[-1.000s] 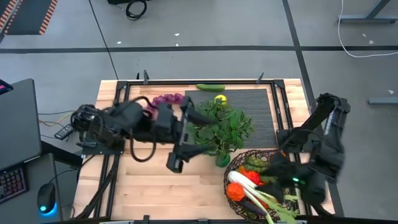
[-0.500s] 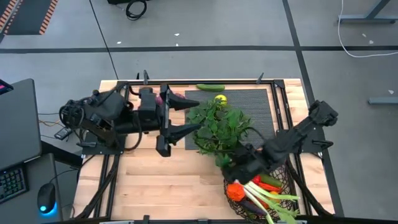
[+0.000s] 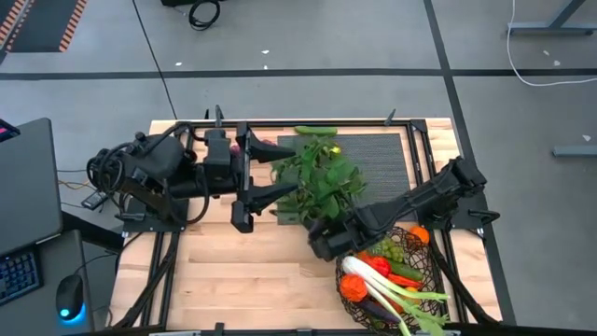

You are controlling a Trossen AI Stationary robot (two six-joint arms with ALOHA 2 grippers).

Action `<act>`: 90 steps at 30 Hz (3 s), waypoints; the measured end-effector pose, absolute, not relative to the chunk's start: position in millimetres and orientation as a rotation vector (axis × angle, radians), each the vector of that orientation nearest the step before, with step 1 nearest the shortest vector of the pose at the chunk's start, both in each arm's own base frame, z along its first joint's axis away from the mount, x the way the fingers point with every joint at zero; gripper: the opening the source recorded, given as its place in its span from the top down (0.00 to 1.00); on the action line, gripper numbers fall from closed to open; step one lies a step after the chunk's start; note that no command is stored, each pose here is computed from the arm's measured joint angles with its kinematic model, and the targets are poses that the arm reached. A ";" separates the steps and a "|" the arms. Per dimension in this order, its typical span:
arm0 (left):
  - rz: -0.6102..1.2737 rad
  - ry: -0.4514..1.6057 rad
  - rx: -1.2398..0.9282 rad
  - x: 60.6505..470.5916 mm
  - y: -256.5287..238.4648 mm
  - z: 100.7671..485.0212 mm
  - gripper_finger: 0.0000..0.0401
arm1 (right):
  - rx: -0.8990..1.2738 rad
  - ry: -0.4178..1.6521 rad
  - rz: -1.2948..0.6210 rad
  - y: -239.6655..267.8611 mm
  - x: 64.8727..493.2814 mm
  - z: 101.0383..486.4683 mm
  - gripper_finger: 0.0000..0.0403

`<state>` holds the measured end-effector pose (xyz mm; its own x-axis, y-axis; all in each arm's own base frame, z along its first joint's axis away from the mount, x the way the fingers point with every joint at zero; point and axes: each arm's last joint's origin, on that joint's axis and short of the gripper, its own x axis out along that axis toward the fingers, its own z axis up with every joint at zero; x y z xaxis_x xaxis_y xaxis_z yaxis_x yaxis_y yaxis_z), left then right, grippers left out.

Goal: Build produce basket
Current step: Put the purple eggplant into the brown wire basket

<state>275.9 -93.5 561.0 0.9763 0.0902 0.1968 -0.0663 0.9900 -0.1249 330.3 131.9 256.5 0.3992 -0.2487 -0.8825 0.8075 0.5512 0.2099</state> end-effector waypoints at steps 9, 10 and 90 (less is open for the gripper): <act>0.080 -0.131 -0.086 277.2 -94.0 553.6 0.28 | 0.739 0.925 -0.740 122.5 333.1 260.8 0.14; 0.080 -0.123 -0.082 277.3 -94.0 552.8 0.28 | 0.737 0.932 -0.733 122.6 333.2 260.6 0.14; 0.175 -0.004 -0.055 290.8 -92.6 534.9 0.28 | -0.714 1.003 -0.108 182.6 353.4 204.9 0.14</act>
